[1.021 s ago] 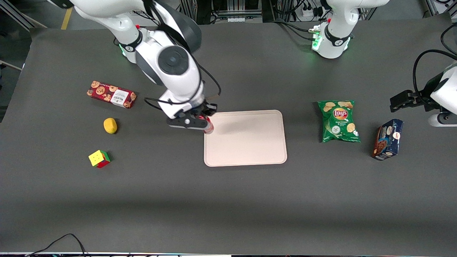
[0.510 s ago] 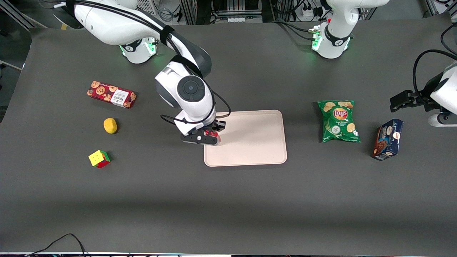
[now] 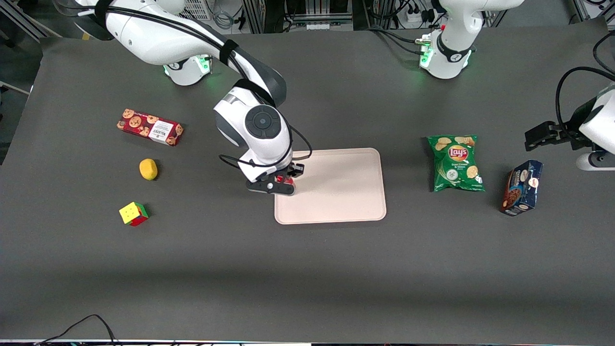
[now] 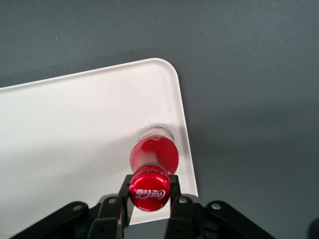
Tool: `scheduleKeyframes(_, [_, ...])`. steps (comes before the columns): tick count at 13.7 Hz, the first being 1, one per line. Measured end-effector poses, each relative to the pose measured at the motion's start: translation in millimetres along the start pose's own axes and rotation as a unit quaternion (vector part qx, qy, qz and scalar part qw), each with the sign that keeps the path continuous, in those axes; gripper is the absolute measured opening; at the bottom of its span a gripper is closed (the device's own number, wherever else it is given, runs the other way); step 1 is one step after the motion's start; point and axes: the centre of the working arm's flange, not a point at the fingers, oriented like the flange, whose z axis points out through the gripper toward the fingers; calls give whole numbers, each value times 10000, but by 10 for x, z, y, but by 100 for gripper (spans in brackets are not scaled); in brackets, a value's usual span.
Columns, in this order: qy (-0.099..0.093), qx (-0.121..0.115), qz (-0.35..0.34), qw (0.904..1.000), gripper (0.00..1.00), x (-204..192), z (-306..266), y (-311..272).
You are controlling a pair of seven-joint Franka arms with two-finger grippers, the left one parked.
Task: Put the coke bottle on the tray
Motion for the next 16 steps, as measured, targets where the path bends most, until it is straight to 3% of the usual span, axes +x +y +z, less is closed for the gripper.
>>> scheduleKeyframes(4, [28, 60, 24, 10000, 37, 10, 24, -17])
scheduleKeyframes(10, [245, 136, 310, 9991, 100, 108, 0, -1])
scheduleKeyframes(14, [600, 607, 734, 9936, 100, 534, -834, 469])
scheduleKeyframes(16, [721, 597, 576, 9939, 100, 741, -1244, 917])
